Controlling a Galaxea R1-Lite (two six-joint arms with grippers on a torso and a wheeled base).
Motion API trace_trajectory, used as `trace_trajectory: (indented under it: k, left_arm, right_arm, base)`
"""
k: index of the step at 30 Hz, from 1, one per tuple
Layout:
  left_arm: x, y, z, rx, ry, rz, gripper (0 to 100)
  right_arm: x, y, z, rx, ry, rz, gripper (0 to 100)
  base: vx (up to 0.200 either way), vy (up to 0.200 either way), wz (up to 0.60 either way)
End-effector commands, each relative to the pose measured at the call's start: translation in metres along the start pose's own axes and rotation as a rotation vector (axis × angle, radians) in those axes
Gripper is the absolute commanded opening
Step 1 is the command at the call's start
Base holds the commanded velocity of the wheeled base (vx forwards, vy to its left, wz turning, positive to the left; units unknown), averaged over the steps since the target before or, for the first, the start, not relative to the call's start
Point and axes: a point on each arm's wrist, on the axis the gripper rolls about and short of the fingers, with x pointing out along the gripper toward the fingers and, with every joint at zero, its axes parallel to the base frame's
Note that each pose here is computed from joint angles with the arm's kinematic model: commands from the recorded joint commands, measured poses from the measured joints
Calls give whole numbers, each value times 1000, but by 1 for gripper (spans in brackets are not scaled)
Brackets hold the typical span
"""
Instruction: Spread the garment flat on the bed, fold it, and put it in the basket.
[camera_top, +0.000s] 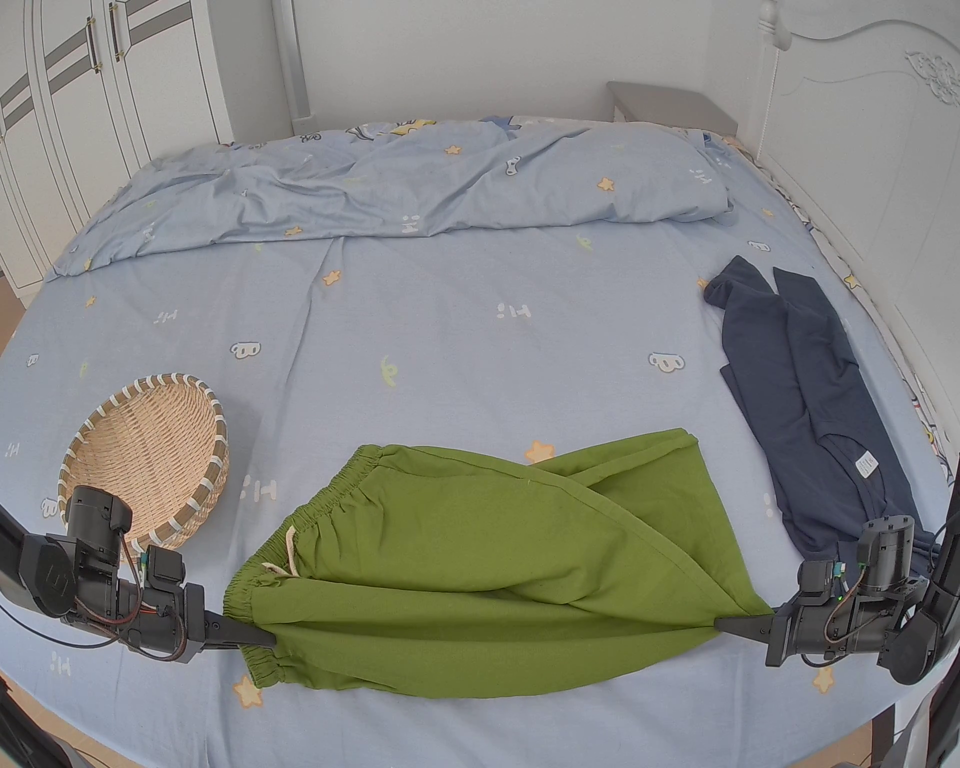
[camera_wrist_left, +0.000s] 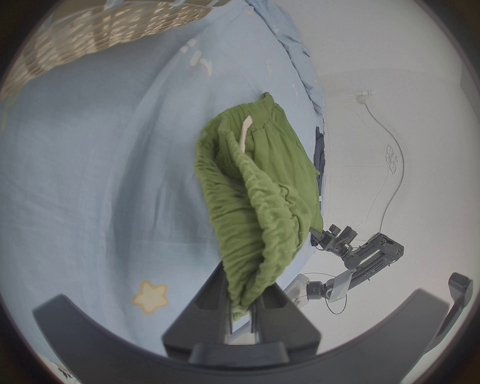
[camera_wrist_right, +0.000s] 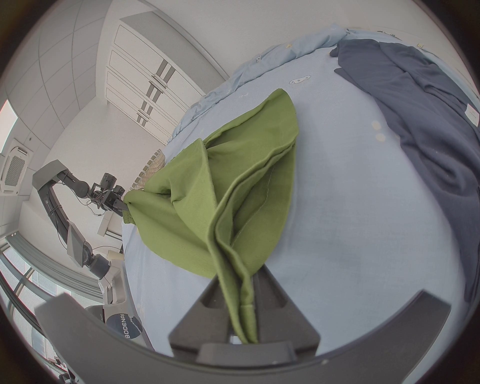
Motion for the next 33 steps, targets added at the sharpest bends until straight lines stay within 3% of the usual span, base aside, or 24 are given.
trace_trajectory:
  k: [1, 6, 12, 18, 27, 33]
  left_arm:
    - [-5, 0, 0, -52, 15, 14, 0]
    - [-13, -6, -1, -119, 79, 29, 0]
    - [-22, -5, -12, -100, 154, 42, 0]
    - [-38, 2, -11, -96, 142, 56, 0]
    - [-18, 5, -20, -106, 269, 68, 0]
    - [-11, 5, -20, -80, 281, 64, 0]
  right_arm:
    - [-7, 2, -3, 20, 9, -13, 0]
    - [-22, 11, -5, 50, 41, -24, 0]
    - [-33, 13, -12, 99, 93, -47, 0]
    - [-44, 19, -16, 119, 120, -55, 0]
    - [-48, 25, -28, 166, 216, -51, 0]
    - [-45, 24, -30, 180, 247, -47, 0]
  base:
    - [0, 0, 0]
    - [0, 0, 0]
    - [0, 0, 0]
    - [0, 0, 0]
    - [0, 0, 0]
    - [0, 0, 0]
